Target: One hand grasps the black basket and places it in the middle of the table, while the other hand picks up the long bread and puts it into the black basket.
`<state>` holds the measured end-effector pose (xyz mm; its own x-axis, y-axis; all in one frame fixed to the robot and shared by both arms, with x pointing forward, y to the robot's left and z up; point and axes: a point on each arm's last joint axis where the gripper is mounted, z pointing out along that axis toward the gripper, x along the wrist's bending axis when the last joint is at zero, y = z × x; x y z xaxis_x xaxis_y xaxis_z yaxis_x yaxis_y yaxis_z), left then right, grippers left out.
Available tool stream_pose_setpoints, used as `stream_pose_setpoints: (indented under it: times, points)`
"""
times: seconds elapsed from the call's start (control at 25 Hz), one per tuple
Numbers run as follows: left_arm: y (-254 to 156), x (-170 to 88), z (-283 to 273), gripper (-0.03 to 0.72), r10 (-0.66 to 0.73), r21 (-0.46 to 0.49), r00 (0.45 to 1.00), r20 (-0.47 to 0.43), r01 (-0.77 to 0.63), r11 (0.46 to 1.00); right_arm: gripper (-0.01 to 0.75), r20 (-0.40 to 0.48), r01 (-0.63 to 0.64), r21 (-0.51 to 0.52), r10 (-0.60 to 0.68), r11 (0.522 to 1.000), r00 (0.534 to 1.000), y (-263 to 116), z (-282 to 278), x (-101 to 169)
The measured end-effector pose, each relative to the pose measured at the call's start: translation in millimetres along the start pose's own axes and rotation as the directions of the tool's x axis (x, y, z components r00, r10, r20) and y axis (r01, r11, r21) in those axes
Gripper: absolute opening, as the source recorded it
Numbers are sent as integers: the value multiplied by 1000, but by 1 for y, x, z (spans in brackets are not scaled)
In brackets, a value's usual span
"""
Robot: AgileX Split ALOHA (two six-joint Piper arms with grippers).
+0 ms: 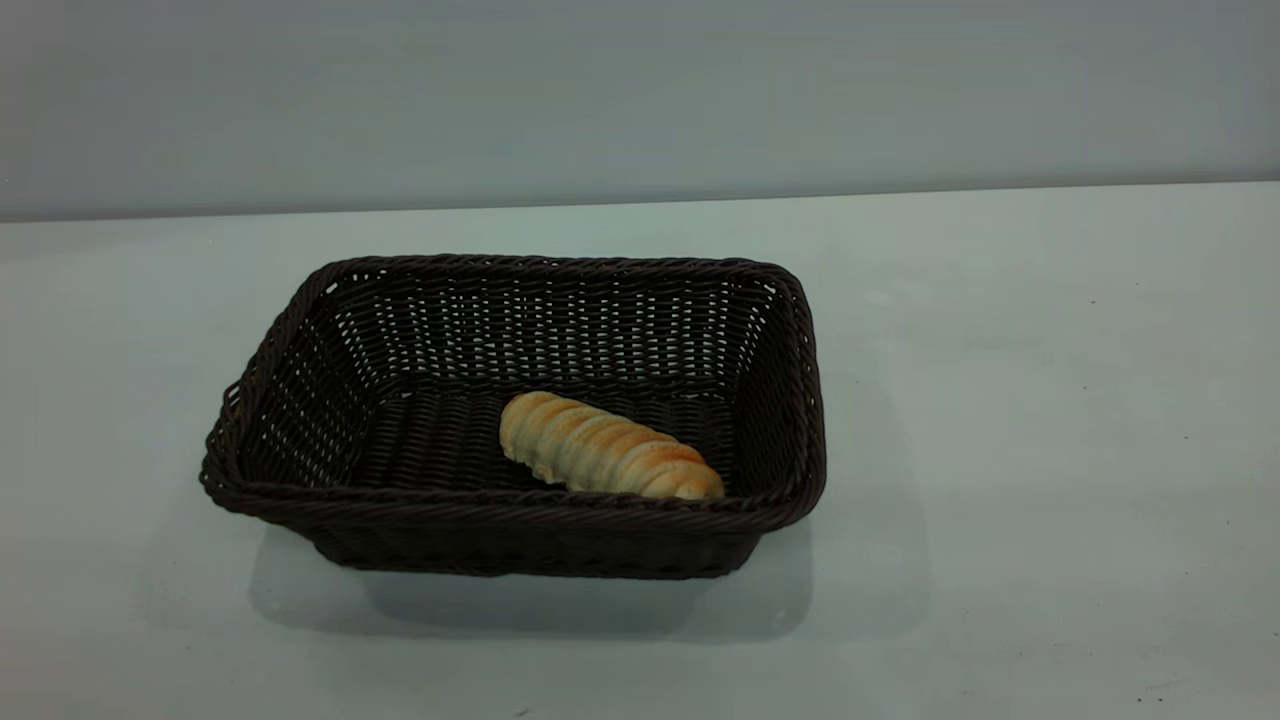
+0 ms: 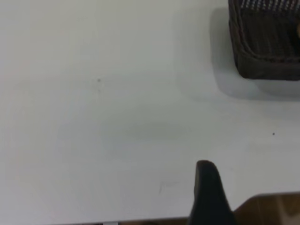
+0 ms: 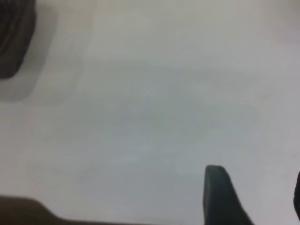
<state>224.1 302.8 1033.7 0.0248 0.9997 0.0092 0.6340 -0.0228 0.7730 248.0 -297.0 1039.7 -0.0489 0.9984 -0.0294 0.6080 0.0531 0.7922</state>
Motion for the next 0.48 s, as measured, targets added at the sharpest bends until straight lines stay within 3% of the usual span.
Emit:
stream_pose_setpoints:
  times: [0.48]
  points:
    - [-2,0,-1,541,0,-11,1000,0,0,1000,356,19,-14,-6,14,1000,1000,-1,-1,0]
